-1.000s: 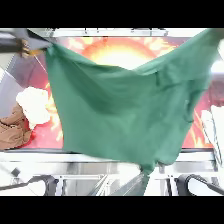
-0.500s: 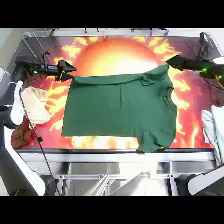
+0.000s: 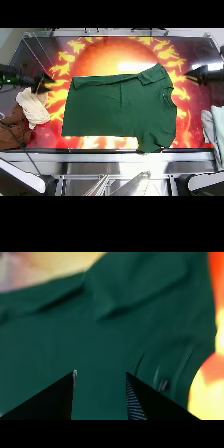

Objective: Fold the shirts.

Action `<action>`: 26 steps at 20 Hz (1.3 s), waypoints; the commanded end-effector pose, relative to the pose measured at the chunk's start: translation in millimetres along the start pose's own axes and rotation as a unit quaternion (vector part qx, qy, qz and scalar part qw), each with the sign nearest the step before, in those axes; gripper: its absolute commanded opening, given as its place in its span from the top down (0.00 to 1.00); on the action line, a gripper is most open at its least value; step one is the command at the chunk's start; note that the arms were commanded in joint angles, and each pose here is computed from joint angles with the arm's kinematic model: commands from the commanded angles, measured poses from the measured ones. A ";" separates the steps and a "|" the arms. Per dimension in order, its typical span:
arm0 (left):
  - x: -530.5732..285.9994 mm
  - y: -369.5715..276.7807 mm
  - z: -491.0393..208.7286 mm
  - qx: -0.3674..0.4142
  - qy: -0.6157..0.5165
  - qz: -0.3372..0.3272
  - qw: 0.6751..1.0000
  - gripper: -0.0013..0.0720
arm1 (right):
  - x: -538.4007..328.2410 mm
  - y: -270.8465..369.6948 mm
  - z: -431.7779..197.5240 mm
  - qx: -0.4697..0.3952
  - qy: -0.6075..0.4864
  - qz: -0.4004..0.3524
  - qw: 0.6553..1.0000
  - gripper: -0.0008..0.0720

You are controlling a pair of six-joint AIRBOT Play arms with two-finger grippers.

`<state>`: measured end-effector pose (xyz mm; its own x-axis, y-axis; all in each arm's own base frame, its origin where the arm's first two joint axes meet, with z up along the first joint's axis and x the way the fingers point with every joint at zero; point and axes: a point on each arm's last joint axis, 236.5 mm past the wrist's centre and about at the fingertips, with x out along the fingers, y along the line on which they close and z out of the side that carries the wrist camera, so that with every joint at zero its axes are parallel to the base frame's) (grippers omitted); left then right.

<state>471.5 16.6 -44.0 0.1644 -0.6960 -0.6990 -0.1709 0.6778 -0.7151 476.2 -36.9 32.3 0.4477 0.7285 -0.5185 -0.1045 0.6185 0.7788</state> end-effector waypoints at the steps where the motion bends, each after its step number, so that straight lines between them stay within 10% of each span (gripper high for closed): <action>1: 10.8 46.7 -101.8 -0.051 0.104 0.059 0.991 0.17 | -6.0 10.9 -87.8 0.075 0.065 0.046 0.994 0.50; 16: 95.2 30.4 -216.7 -0.043 0.228 0.085 0.969 0.34 | -15.6 33.3 -134.4 0.093 0.054 0.065 0.992 0.59; 17: 95.0 29.8 -217.7 -0.042 0.231 0.084 0.968 0.42 | -20.5 28.6 -137.4 0.104 0.047 0.064 0.991 0.59; 19: 93.8 31.0 -216.4 -0.041 0.228 0.082 0.969 0.95 | -32.1 9.6 -151.7 0.141 0.028 0.047 0.988 0.59; 21: 91.0 34.0 -213.6 -0.044 0.222 0.080 0.971 0.96 | -37.3 -19.1 -180.5 0.203 0.026 0.003 0.979 0.55; 22: 89.6 35.2 -212.7 -0.047 0.220 0.079 0.971 0.96 | -36.6 -34.4 -201.5 0.242 0.034 -0.025 0.969 0.37; 26: 87.1 37.6 -210.9 -0.052 0.216 0.077 0.972 0.96 | -27.6 -68.6 -280.5 0.363 0.098 -0.120 0.919 0.36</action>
<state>269.8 -73.1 -127.2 -0.3119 -0.6440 -0.6986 -0.2625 0.7650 -0.5880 266.5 -16.1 -64.8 0.3185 0.7310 -0.6035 0.4456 0.4465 0.7759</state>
